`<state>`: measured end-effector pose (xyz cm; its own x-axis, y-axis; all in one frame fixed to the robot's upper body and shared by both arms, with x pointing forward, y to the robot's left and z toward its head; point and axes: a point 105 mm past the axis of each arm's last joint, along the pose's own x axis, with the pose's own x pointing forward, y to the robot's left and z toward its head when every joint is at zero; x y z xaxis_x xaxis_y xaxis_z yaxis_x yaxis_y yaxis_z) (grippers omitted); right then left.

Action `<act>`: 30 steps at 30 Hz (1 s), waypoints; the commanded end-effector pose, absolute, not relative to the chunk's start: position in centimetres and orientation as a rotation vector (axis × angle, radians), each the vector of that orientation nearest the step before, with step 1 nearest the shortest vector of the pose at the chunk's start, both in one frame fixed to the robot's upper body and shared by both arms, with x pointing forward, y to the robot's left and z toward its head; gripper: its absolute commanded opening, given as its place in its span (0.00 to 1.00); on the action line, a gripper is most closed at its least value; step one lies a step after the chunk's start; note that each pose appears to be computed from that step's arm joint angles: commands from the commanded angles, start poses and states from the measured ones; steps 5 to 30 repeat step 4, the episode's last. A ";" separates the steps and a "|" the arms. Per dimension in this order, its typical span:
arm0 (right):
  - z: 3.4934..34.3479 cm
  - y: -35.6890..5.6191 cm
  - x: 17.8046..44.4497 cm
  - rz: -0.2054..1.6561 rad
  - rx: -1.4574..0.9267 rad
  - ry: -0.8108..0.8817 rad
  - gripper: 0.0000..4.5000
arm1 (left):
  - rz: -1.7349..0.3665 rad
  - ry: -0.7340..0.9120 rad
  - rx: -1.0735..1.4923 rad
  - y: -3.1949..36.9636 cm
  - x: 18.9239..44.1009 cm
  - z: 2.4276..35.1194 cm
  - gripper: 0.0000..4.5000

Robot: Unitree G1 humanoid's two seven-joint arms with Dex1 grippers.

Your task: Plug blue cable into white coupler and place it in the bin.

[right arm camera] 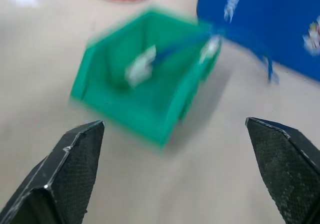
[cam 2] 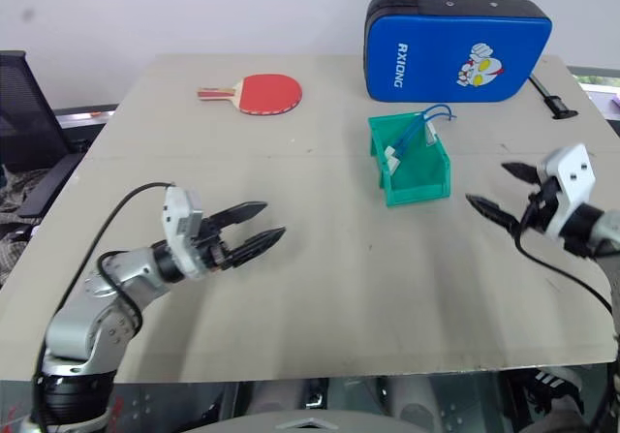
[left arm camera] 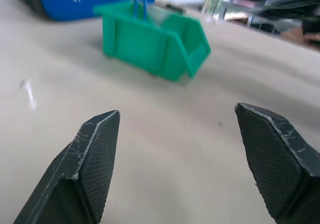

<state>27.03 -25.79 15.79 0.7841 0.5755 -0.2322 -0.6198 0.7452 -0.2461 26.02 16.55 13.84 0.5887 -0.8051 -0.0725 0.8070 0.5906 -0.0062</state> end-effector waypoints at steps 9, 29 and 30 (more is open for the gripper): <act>14.4 -28.0 22.5 0.665 -0.458 0.217 1.00 | -0.959 0.177 0.058 18.9 23.9 12.8 0.84; 14.4 -28.0 22.5 0.665 -0.458 0.217 1.00 | -0.959 0.177 0.058 18.9 23.9 12.8 0.84; 14.4 -28.0 22.5 0.665 -0.458 0.217 1.00 | -0.959 0.177 0.058 18.9 23.9 12.8 0.84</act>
